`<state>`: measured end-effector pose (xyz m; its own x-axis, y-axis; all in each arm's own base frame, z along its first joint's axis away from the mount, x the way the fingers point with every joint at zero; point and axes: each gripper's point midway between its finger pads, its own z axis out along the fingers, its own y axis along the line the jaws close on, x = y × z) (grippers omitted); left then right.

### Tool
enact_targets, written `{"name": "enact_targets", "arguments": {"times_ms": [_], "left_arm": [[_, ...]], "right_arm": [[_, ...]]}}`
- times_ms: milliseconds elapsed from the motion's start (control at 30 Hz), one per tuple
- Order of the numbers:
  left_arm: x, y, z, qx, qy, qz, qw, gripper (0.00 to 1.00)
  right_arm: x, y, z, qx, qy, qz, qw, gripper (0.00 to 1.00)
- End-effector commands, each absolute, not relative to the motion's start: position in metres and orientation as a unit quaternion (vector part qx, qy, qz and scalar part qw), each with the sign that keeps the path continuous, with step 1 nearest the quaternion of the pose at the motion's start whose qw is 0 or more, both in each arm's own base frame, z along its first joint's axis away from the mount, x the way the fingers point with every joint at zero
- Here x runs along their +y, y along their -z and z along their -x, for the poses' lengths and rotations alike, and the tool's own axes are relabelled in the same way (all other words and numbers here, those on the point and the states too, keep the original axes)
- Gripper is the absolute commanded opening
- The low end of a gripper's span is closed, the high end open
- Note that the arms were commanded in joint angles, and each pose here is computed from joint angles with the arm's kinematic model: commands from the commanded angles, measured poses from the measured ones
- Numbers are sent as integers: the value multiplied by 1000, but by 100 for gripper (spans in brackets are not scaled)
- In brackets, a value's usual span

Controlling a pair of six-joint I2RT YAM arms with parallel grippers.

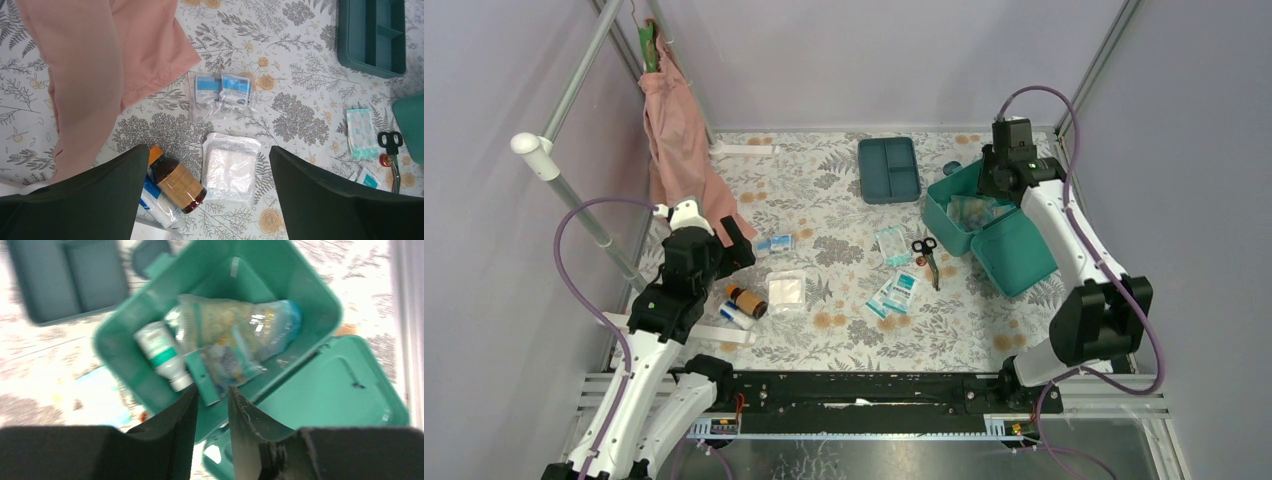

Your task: Organize the medicine kit

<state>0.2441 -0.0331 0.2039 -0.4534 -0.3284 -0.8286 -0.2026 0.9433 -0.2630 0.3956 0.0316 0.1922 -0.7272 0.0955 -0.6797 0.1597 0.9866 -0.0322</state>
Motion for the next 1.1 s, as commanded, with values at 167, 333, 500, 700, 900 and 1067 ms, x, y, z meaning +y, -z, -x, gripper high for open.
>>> {"name": "enact_targets", "arguments": {"times_ms": [167,333,500,700,900,1067], "left_arm": [[-38,-209,-248,844,75,138,513,99],[-42,-209,-248,846,82,130,511,99],[-44,-204,-250,851,83,127,503,99],[-45,-203,-251,854,82,129,497,99],[-45,-221,-258,836,94,145,521,99],[-48,-220,-270,822,102,151,540,99]], "right_arm": [[150,-252,-360,884,-229,-24,406,53],[203,-234,-348,880,-298,-4,369,54],[248,-194,-341,888,-328,-3,321,61],[311,-144,-335,895,-352,11,273,65],[377,-106,-337,903,-354,34,242,65],[414,-82,-351,900,-368,17,232,65]]}}
